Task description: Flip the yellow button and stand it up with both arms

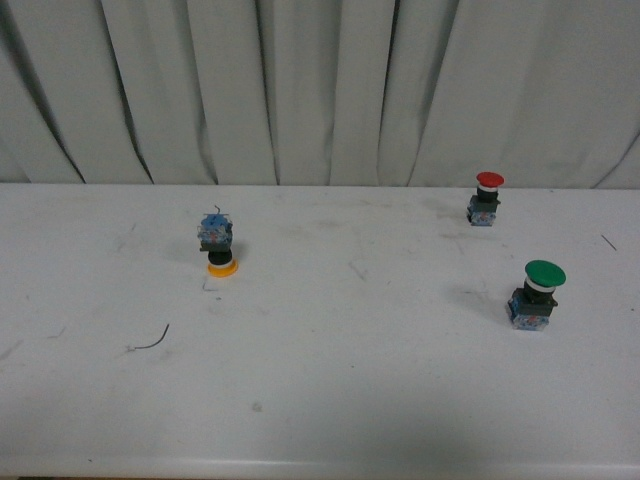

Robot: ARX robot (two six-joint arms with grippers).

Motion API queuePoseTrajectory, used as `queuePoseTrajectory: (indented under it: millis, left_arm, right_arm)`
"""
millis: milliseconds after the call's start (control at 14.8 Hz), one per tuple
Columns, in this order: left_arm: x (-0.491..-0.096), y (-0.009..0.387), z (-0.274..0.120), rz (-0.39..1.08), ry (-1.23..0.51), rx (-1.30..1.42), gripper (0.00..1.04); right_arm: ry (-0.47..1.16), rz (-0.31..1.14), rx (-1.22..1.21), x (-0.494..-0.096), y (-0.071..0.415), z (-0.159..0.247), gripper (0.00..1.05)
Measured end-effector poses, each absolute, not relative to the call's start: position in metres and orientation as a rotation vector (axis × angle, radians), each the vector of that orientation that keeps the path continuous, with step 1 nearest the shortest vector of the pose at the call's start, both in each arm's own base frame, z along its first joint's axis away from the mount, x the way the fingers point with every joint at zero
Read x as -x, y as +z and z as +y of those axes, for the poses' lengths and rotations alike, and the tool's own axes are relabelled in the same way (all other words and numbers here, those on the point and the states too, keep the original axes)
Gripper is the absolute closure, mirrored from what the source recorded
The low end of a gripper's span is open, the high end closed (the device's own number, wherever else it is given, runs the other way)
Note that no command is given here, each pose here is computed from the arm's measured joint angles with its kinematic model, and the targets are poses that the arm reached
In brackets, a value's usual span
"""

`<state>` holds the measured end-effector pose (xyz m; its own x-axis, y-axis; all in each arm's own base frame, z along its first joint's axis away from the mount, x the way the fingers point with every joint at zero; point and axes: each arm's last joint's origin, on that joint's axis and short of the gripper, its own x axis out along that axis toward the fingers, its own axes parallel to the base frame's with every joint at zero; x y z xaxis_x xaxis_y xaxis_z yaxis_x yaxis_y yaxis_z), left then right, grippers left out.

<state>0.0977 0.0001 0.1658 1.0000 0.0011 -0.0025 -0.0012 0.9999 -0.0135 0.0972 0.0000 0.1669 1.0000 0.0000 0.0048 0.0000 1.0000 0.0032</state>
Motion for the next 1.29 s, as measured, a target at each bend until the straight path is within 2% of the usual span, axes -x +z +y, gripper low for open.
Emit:
queuePoseTrajectory:
  millis: [1287]
  left_arm:
    - [-0.0977,0.1658,0.0001,0.002,0.001,0.014,0.07]
  right_arm:
    - [0.0,-0.005,-0.003,-0.0972,0.1669,0.0,0.06]
